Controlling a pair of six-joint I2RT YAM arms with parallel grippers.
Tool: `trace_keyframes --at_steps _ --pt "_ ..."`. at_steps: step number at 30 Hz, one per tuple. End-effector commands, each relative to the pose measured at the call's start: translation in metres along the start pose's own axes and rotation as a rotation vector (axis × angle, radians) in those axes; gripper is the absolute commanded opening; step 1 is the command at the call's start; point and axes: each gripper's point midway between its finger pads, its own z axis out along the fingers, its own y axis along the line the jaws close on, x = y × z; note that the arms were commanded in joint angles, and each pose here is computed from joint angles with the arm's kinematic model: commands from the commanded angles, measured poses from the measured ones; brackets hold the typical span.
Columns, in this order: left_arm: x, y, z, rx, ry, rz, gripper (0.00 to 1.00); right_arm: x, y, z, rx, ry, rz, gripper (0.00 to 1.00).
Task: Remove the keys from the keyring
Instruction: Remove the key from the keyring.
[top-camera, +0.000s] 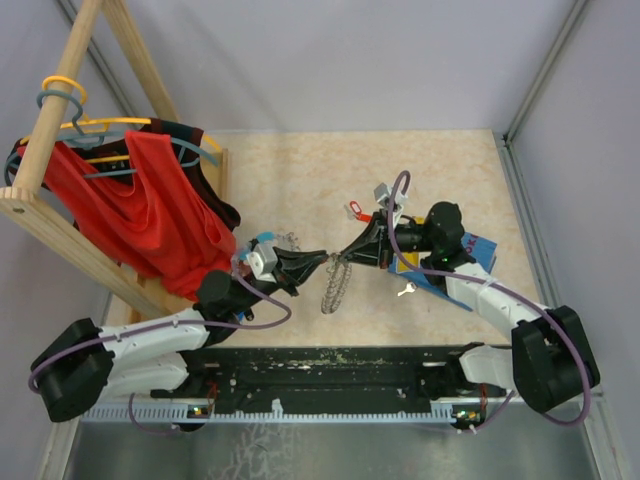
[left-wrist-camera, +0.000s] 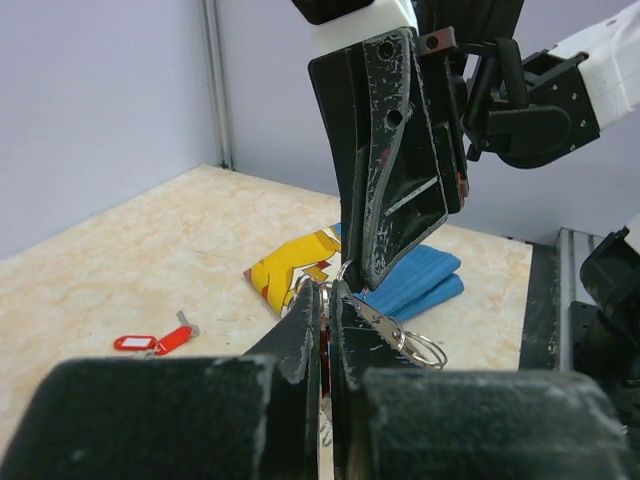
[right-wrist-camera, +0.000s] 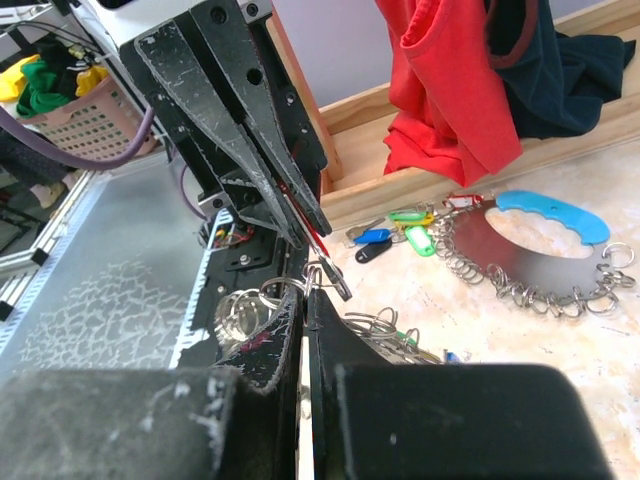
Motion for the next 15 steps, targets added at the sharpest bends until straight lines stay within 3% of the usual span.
trace_keyframes --at_steps 1,15 --pt "0.006 0.003 -0.003 0.014 -0.004 0.121 0.00 -0.021 0.014 -0.001 -0.053 -0.038 -0.110 0.00" --pt "0.001 -0.008 -0.004 0.079 -0.051 0.150 0.00 -0.022 0.017 -0.002 -0.063 -0.053 -0.137 0.00"
